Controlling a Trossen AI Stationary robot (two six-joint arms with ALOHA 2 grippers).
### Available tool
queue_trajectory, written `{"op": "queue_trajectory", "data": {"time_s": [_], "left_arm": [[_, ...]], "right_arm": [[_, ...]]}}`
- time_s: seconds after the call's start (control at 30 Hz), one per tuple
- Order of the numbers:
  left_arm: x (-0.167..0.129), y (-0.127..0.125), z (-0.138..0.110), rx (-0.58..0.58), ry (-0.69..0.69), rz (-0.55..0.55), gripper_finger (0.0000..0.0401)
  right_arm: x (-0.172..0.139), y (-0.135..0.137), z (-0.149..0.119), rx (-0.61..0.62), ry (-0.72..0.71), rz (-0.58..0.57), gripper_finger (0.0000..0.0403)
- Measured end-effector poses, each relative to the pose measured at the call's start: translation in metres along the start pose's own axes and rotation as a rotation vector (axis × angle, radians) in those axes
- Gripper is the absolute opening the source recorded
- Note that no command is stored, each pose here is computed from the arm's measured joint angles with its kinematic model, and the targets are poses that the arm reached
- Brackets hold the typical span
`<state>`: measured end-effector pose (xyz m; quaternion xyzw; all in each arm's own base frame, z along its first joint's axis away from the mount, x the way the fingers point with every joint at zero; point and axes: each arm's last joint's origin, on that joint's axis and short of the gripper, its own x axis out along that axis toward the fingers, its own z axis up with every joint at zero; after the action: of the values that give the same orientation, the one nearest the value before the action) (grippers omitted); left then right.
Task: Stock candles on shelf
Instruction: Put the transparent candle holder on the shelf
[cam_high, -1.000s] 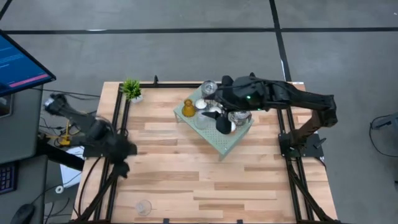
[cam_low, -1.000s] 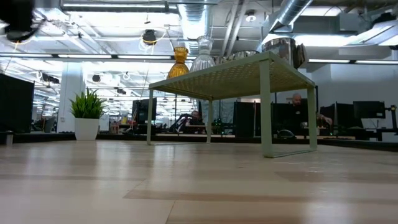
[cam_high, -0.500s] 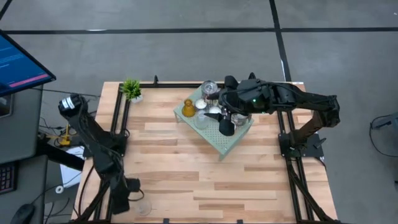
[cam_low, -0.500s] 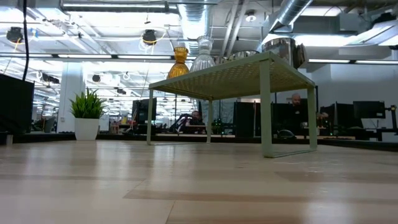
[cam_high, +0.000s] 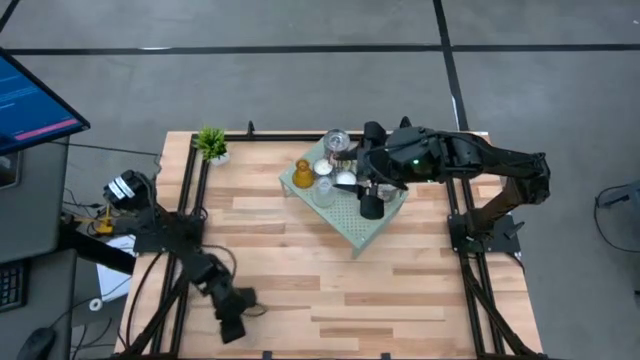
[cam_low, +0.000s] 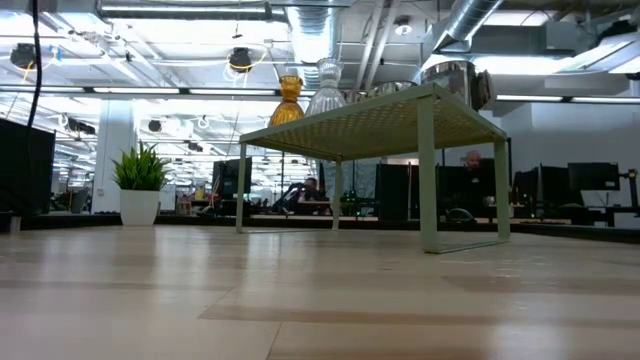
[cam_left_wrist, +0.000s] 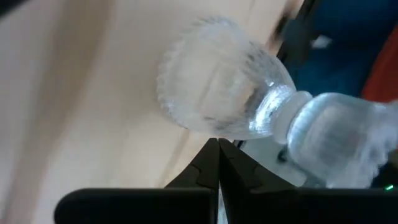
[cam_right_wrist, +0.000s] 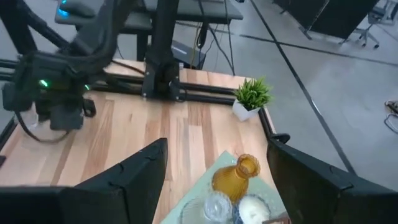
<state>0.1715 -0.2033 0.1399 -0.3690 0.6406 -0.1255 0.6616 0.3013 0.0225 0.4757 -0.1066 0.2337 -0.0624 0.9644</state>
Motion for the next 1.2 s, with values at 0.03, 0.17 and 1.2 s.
{"op": "queue_trajectory", "data": {"time_s": [0.03,0.17,1.2], "left_arm": [[-0.002,0.001,0.009,0.001,-0.028,-0.015,0.0002],[-0.015,0.009,0.046,-0.009,-0.141,-0.056,0.0002],[-0.017,-0.014,0.069,0.069,0.052,-0.457,0.0002]], "right_arm": [[-0.002,0.0,0.0,-0.004,-0.002,0.002,0.0266],[-0.01,0.0,-0.003,-0.017,0.027,0.009,0.0266],[-0.039,-0.007,-0.014,-0.063,0.101,0.02,0.0266]]}}
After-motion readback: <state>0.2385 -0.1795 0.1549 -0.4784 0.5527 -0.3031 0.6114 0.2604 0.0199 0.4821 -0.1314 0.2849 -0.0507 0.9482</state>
